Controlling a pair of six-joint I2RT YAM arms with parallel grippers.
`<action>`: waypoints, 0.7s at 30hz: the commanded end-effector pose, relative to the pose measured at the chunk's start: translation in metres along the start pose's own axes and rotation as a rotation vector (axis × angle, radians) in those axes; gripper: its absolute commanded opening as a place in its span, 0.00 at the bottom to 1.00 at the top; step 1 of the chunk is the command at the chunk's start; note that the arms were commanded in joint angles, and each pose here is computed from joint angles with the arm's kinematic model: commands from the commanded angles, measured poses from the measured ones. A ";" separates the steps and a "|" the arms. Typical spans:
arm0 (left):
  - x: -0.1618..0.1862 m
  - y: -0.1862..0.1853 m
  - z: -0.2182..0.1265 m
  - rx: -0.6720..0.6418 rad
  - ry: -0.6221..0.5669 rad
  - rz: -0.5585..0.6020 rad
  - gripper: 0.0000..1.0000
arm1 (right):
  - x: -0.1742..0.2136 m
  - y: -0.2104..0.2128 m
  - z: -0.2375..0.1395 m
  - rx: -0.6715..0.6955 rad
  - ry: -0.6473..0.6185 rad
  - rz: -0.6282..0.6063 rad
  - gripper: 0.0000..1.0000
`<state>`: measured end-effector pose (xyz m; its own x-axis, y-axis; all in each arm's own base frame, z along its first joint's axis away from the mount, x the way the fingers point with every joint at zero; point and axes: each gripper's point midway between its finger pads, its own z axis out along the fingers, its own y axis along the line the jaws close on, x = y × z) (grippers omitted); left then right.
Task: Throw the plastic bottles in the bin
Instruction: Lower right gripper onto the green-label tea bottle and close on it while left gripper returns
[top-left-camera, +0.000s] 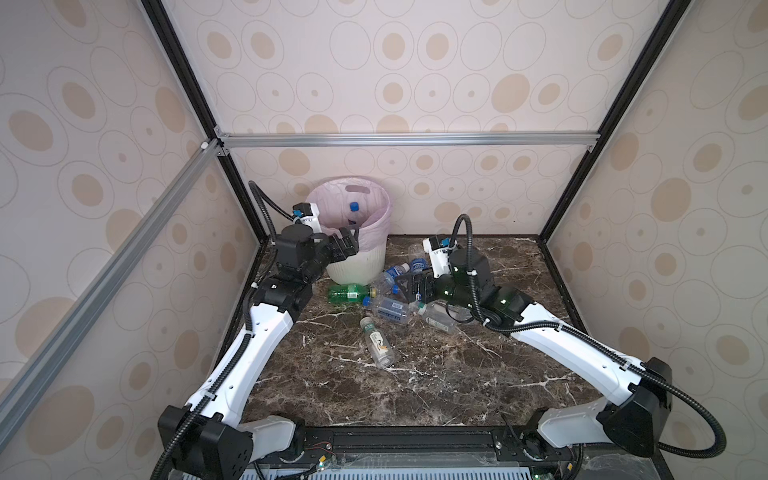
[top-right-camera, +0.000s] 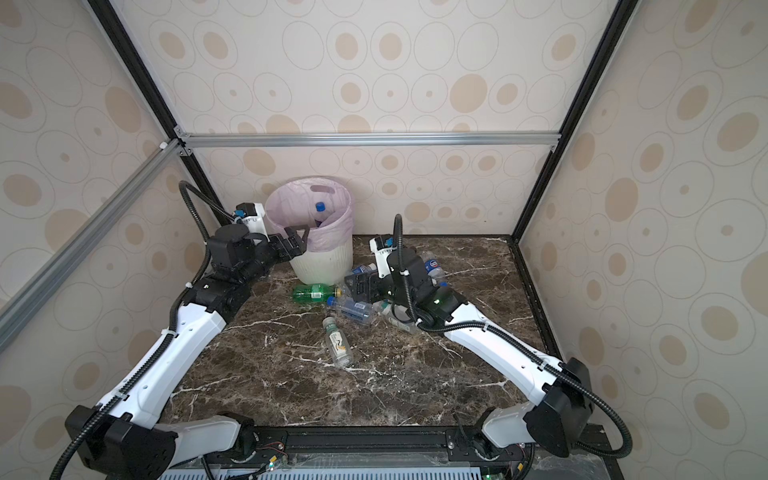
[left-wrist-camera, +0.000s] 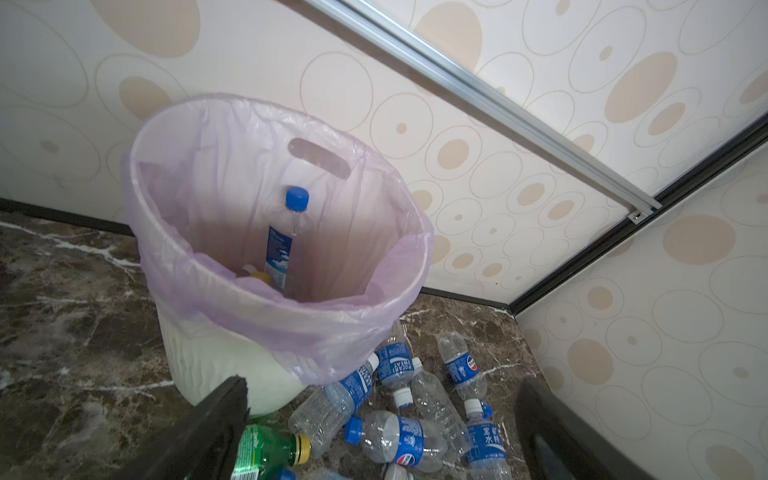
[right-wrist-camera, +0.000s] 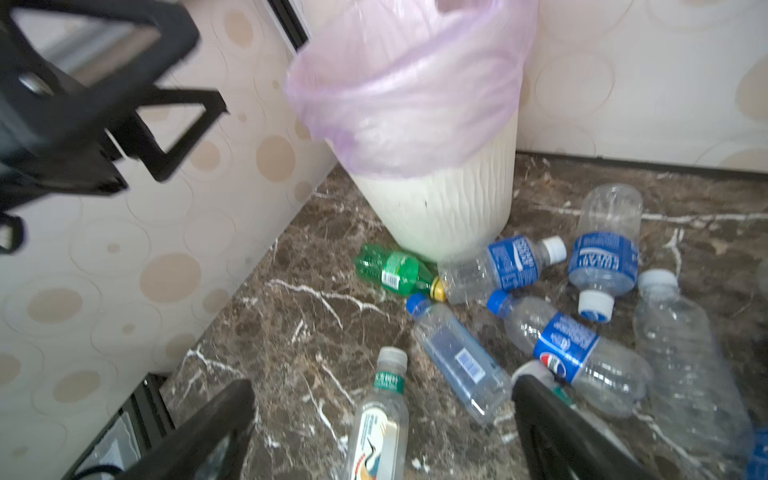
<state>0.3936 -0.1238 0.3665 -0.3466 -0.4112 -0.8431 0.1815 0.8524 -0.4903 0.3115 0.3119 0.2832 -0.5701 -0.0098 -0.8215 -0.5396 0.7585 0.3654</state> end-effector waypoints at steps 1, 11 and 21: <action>0.010 -0.007 -0.015 0.049 0.024 -0.050 0.99 | 0.034 -0.006 0.005 0.046 0.061 -0.013 1.00; 0.088 0.050 -0.034 -0.121 0.164 -0.097 0.99 | 0.140 0.010 0.037 0.089 0.238 -0.042 1.00; 0.152 0.096 -0.047 -0.255 0.257 -0.161 0.99 | 0.197 0.021 0.070 0.100 0.355 -0.007 0.99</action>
<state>0.3202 -0.0972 0.2113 -0.5776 -0.4492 -0.6817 -0.0550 0.8545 -0.5165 0.2294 0.3663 0.1080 -0.7311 -0.2600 -0.6308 -0.5285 0.8005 0.2826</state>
